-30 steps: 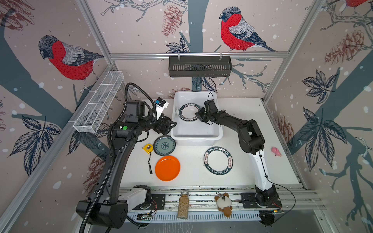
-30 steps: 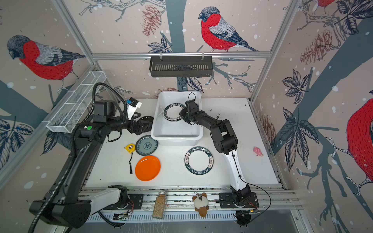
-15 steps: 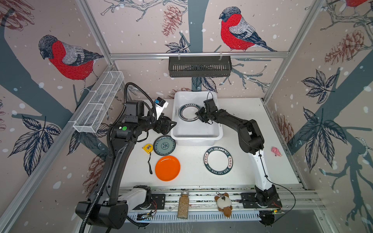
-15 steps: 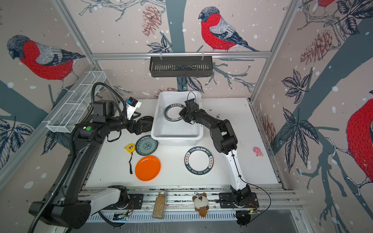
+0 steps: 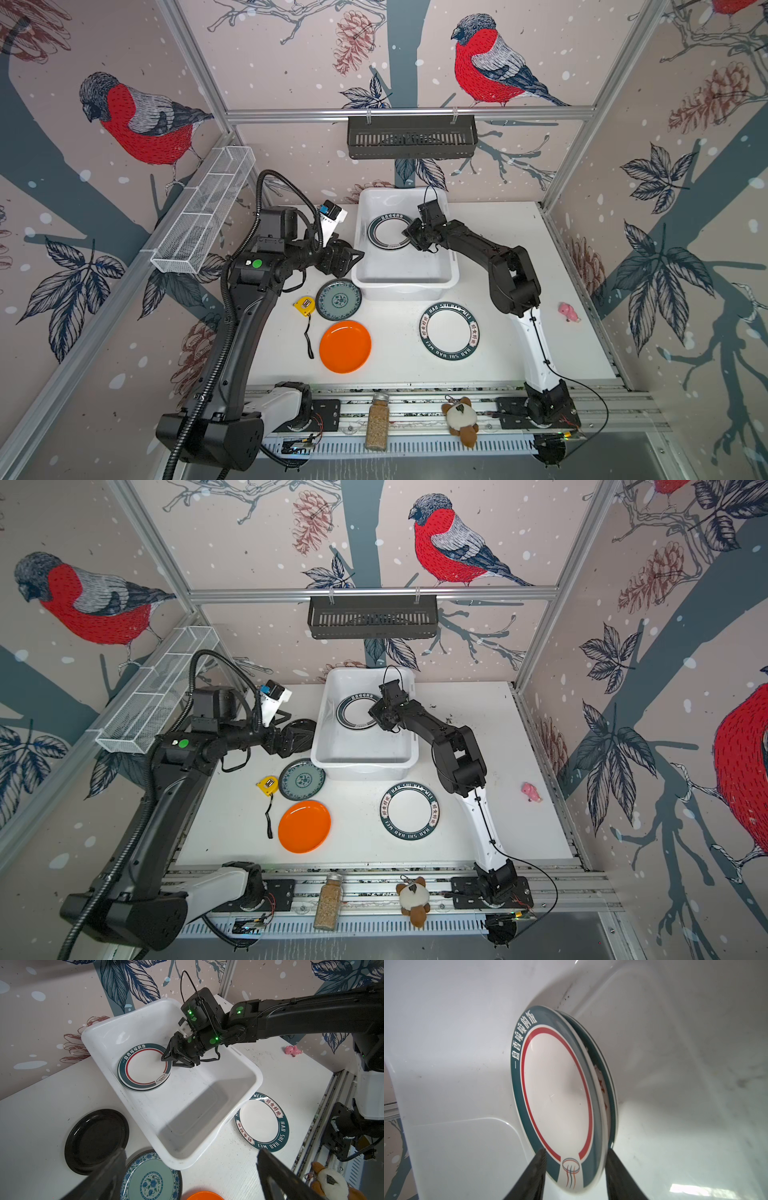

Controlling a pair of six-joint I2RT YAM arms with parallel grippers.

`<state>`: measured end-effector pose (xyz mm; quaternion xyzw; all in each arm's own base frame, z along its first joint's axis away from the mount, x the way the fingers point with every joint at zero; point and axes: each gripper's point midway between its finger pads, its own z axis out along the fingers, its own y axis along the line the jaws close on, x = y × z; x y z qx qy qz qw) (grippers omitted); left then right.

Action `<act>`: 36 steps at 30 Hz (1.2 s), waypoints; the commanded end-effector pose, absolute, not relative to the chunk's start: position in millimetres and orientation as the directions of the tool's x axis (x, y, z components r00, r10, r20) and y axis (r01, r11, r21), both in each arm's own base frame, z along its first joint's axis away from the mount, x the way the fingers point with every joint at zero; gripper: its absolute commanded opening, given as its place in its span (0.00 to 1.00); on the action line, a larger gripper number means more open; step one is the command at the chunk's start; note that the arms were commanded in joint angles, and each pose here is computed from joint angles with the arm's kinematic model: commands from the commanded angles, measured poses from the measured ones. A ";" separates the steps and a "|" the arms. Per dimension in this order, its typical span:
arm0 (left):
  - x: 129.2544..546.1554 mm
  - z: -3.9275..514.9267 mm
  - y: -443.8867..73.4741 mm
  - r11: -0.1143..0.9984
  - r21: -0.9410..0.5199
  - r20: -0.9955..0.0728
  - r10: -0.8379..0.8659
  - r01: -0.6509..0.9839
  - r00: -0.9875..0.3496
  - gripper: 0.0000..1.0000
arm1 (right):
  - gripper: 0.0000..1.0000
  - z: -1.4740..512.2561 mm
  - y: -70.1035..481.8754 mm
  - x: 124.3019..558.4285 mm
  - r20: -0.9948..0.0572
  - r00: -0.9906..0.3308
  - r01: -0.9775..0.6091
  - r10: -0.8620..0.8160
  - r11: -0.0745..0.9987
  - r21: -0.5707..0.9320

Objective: Place the plates into the plastic bin on the countertop
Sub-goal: 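Lower the held plate into the bin onto the stacked plates, then open the right gripper and release the plate flat in the bin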

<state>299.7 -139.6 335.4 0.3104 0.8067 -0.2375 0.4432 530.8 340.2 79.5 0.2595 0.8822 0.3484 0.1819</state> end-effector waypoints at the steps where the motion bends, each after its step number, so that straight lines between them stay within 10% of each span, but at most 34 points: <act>1: 300.4 340.3 -143.4 0.676 -0.096 -0.877 0.289 0.730 -0.384 0.97 | 0.48 73.8 335.6 529.4 -0.146 -0.801 0.342 0.580 0.644 0.684; 36: 302.9 337.3 -141.9 0.681 -0.086 -0.874 0.298 0.727 -0.383 0.97 | 0.51 46.9 326.0 538.0 -0.135 -0.789 0.437 0.599 0.702 0.562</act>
